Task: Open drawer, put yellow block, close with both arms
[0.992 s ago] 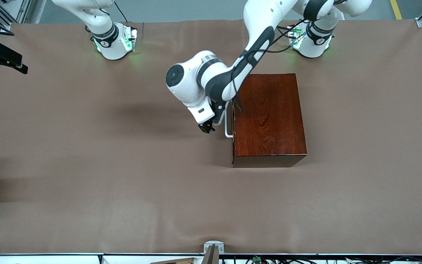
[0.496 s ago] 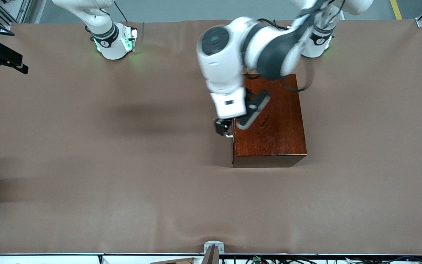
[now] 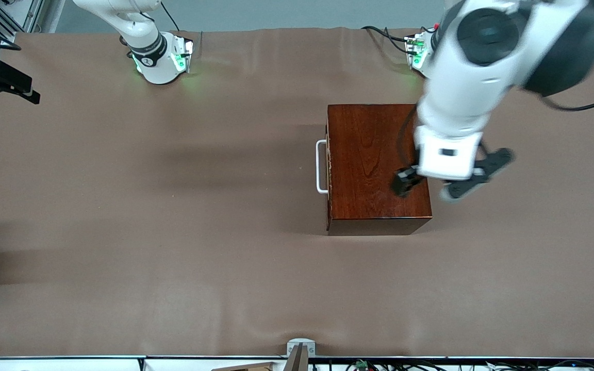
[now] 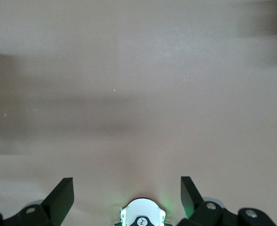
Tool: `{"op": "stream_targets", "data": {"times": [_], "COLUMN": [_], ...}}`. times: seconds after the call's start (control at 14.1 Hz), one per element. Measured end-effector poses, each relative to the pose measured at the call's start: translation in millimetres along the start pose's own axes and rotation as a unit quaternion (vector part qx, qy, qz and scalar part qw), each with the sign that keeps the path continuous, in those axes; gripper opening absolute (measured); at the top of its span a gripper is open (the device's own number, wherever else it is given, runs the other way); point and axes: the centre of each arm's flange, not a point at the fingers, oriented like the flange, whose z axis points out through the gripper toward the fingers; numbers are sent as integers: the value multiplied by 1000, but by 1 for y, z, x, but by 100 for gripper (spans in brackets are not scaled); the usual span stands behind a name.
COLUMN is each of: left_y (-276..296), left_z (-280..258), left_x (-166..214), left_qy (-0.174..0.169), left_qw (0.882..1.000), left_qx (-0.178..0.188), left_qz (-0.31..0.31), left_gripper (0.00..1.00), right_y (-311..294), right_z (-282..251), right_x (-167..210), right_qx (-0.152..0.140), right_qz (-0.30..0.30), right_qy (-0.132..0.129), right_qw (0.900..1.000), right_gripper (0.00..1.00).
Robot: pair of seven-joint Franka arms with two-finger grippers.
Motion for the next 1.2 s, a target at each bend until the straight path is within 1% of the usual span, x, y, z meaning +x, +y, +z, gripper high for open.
{"op": "stream_targets", "data": {"times": [0.21, 0.35, 0.57, 0.71, 0.92, 1.2], "left_y": [-60, -96, -153, -189, -226, -241], "left_z": [-26, -35, -34, -32, -34, -37], "left_x": [33, 51, 75, 83, 75, 34], "left_qy": [-4, -7, -18, -27, -40, -41], "left_qw": [1000, 998, 990, 984, 976, 973], "left_qx": [4, 0, 1, 1, -10, -9], "left_qz": [29, 65, 141, 179, 214, 226], "left_gripper": [100, 100, 100, 100, 100, 100], "right_y": [0, 1, 3, 5, 5, 6], "right_z": [0, 1, 11, 21, 22, 21], "right_x": [0, 0, 6, 11, 13, 14], "right_qx": [0, 0, 0, 1, 1, 0], "right_qz": [0, 1, 3, 4, 5, 6], "right_qy": [0, -1, 0, -1, 3, 9], "right_qw": [1000, 1000, 1000, 1000, 1000, 1000], "right_gripper": [100, 100, 100, 100, 100, 100]}}
